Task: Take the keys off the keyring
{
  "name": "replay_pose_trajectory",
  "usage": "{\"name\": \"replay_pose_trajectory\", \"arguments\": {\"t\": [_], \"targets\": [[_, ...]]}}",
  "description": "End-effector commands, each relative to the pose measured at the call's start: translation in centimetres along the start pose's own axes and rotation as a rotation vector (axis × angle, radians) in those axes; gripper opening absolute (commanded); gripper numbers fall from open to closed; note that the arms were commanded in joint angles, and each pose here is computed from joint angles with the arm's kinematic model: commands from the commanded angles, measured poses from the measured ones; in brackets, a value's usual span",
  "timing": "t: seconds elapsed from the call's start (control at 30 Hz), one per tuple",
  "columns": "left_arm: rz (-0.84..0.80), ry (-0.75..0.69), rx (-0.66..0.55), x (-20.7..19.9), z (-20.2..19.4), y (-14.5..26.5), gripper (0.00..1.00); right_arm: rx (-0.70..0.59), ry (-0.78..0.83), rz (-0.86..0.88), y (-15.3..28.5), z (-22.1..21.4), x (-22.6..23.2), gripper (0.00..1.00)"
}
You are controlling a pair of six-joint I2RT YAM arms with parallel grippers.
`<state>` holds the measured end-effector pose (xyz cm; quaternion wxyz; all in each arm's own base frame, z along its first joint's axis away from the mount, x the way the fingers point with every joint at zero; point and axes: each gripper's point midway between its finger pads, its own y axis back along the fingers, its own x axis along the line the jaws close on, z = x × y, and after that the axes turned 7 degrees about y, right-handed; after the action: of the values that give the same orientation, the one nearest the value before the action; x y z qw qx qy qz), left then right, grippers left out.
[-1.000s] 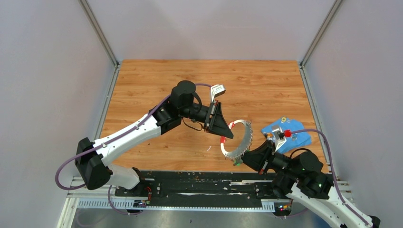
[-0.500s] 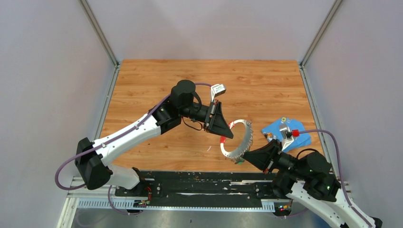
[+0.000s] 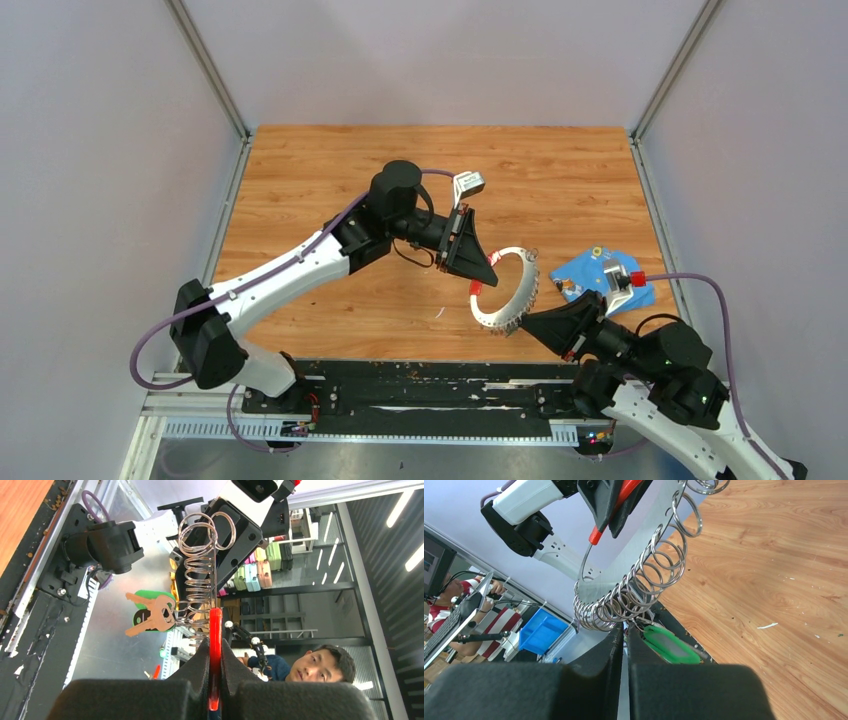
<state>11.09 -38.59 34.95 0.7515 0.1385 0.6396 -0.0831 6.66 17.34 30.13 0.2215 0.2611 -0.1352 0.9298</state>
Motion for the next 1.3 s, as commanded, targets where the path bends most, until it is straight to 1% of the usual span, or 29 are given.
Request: {"name": "replay_pose_trajectory", "arguments": {"t": [0.0,0.3,0.53,0.7,0.87,1.07,1.27], "targets": [[-0.038,0.007,0.05,-2.1,-0.5,0.6,0.0,-0.027,-0.014,-0.003,0.4,1.0,0.4,0.09],[-0.032,0.016,0.053,-1.6,-0.4,0.4,0.0,-0.014,-0.011,-0.009,-0.4,0.7,0.2,0.1],[-0.028,0.021,0.057,-1.3,-0.4,0.3,0.0,-0.01,-0.012,0.01,-1.1,0.7,0.4,0.14],[-0.029,0.022,0.06,-1.3,-0.4,0.3,0.0,-0.007,-0.015,0.01,-1.2,0.4,0.3,0.19],[-0.03,0.021,0.061,-1.4,-0.4,0.3,0.0,0.017,-0.028,0.019,-1.4,-0.4,0.2,0.22],[-0.027,0.024,0.059,-1.2,-0.3,0.2,0.0,0.036,-0.041,0.025,-1.5,-0.9,0.2,0.22],[-0.025,0.026,0.06,-1.1,-0.3,0.1,0.0,0.01,-0.048,0.009,-1.4,-0.6,-0.2,0.22]]}}
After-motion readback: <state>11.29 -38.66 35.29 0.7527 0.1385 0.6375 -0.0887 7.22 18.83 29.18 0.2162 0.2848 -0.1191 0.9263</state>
